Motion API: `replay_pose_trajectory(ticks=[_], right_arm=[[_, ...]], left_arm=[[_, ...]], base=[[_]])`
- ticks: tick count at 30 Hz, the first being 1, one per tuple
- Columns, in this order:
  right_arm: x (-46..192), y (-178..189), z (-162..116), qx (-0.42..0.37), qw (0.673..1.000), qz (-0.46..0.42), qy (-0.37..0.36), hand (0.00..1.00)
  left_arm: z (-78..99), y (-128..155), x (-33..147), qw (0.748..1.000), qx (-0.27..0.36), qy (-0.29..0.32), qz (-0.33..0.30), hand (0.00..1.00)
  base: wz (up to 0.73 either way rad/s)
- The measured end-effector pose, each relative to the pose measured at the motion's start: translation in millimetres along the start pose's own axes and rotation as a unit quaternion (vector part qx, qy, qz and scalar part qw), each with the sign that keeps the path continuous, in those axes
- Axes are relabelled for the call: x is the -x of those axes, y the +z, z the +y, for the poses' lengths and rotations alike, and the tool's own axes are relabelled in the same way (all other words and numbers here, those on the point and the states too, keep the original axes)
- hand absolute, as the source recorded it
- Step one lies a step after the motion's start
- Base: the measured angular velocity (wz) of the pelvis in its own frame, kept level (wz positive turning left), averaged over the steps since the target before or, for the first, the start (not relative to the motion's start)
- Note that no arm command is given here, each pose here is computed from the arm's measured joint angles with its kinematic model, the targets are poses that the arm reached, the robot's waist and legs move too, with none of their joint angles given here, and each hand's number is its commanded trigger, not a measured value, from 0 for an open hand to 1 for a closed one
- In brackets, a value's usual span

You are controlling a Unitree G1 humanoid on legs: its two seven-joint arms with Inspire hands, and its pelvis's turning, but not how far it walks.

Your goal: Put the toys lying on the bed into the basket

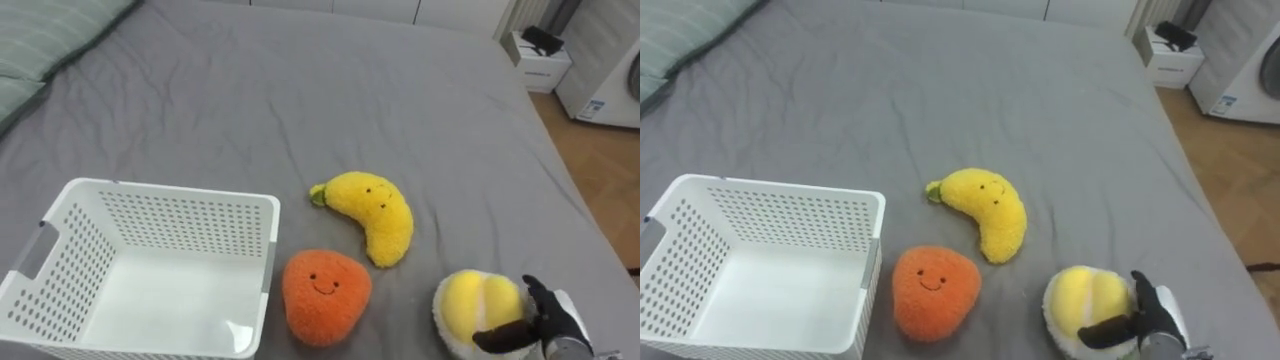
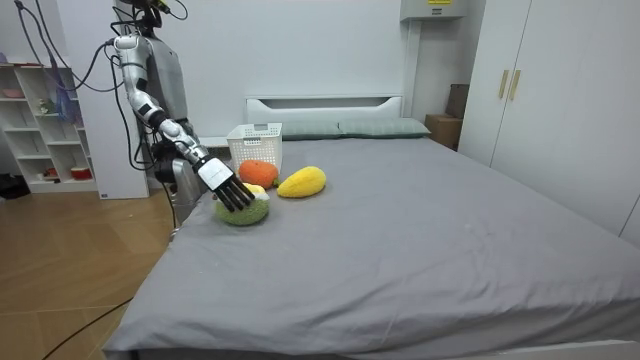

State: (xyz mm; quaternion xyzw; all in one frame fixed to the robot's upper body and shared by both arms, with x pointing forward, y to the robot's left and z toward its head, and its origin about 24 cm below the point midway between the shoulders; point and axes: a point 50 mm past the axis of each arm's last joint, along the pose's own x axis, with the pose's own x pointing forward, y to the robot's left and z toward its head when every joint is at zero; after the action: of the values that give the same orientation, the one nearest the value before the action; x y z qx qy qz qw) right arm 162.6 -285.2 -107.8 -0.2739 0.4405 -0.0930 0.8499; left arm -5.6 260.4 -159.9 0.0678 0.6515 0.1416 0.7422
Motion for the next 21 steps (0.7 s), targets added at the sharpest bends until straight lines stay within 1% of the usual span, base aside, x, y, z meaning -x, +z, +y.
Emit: replay_pose_trajectory(ticks=[4, 10, 11, 12, 13, 14, 21], right_arm=[[0.0, -2.3, 0.4, 0.012, 1.000, 0.004, 0.004, 0.00], [-2.9, -12.1, 4.7, 0.016, 0.999, 0.038, 0.026, 0.00], [-2.9, -14.1, 4.2, 0.018, 0.999, 0.042, 0.027, 0.36], [-2.8, -15.6, 4.1, 0.022, 0.998, 0.046, 0.030, 0.75], [-2.7, -16.5, 4.1, 0.024, 0.998, 0.048, 0.031, 0.91], [-2.6, -18.4, 4.3, 0.028, 0.998, 0.052, 0.031, 1.00], [-2.3, -26.1, -0.2, 0.039, 0.996, 0.075, 0.021, 1.00]], left_arm=[[0.0, 1.4, -0.1, 1.000, -0.001, 0.000, -0.002, 0.00], [-0.5, 12.7, -1.2, 1.000, -0.001, 0.000, -0.014, 0.00], [-0.5, 13.1, -1.3, 1.000, 0.000, 0.000, -0.013, 0.00], [-0.6, 13.8, -1.4, 1.000, 0.000, -0.001, -0.013, 0.00], [-0.7, 14.1, -1.4, 1.000, 0.000, -0.001, -0.013, 0.00], [-0.8, 14.6, -1.5, 1.000, 0.001, -0.001, -0.014, 0.00], [-2.8, 12.4, -2.2, 1.000, -0.004, -0.004, -0.002, 0.00]], base=[[0.00], [0.06], [0.00], [0.00], [0.00], [0.00], [0.00]])
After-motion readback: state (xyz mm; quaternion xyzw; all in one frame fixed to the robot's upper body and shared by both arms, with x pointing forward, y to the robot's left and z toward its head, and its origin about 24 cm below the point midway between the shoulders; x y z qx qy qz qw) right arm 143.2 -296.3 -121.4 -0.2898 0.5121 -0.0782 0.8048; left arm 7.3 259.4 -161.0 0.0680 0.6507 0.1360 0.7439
